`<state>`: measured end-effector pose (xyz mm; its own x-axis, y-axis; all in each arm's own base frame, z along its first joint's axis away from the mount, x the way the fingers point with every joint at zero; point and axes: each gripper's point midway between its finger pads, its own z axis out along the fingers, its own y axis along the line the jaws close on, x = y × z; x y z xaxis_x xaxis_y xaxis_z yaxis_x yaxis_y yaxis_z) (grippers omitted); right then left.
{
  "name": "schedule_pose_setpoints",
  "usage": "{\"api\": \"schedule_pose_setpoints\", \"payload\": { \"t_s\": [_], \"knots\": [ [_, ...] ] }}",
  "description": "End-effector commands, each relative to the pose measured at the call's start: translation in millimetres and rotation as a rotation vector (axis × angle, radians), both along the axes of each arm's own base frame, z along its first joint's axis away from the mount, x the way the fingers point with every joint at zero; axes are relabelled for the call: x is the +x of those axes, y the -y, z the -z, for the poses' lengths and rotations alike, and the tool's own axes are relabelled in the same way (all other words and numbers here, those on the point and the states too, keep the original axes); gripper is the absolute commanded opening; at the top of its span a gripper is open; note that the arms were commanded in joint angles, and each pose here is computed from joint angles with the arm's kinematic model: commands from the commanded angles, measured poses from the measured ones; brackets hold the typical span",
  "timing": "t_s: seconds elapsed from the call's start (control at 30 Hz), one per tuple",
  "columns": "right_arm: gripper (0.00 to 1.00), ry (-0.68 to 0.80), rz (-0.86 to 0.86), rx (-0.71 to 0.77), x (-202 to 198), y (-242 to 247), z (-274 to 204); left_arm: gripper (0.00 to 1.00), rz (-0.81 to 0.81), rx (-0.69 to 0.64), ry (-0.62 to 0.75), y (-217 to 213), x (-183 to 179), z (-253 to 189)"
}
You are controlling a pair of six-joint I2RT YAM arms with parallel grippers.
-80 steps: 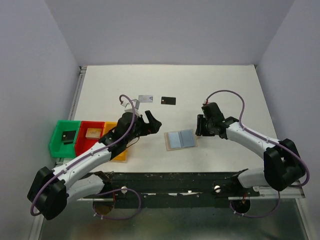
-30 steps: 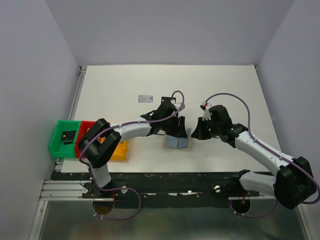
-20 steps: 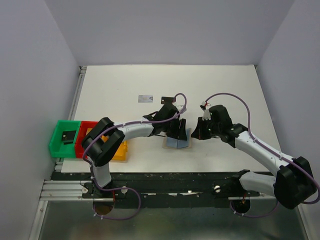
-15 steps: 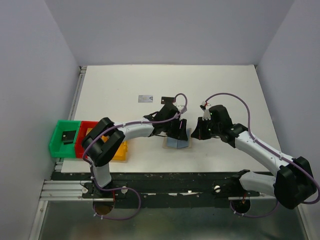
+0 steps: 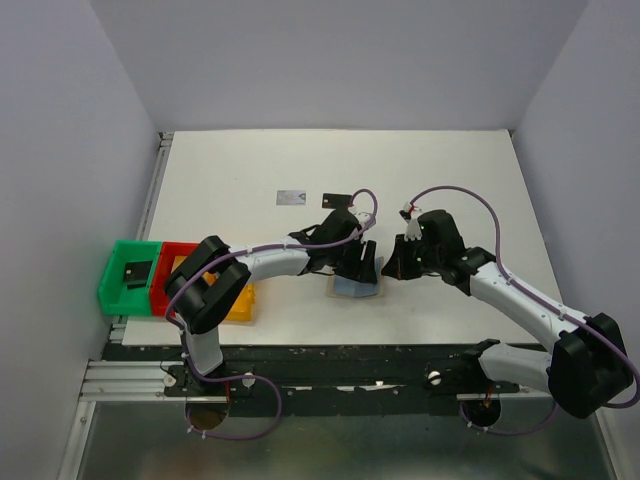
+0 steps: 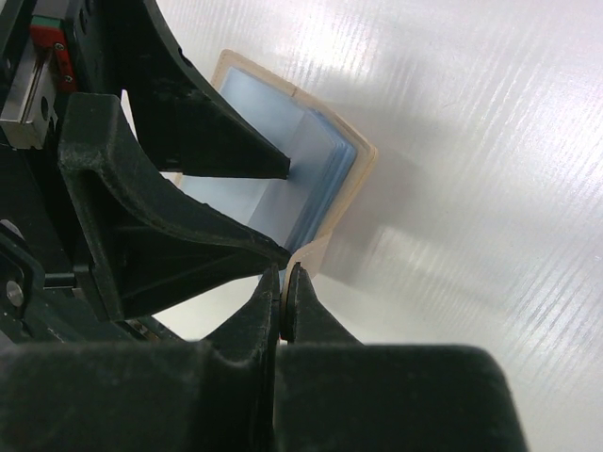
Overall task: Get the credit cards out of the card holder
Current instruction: Remove the credit card from the card holder.
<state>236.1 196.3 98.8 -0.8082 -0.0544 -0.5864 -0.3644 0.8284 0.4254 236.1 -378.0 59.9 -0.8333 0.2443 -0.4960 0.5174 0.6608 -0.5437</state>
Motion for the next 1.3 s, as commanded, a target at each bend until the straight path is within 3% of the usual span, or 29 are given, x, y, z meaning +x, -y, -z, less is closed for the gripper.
{"api": "schedule_pose_setpoints", "payload": {
  "t_s": [0.0, 0.67, 1.27],
  "knots": [
    [0.0, 0.029, -0.025, 0.023, 0, -3, -5, 0.67, 0.002, 0.005, 0.036, 4, 3, -10],
    [0.0, 0.04, -0.029, 0.015, -2, -1, -9, 0.63, -0.147, 0.154, 0.106, -33, 14, -1],
    [0.0, 0.036, -0.038, -0.01, -4, 3, -8, 0.63, -0.277, 0.18, 0.13, -77, 27, -8]
  ]
}}
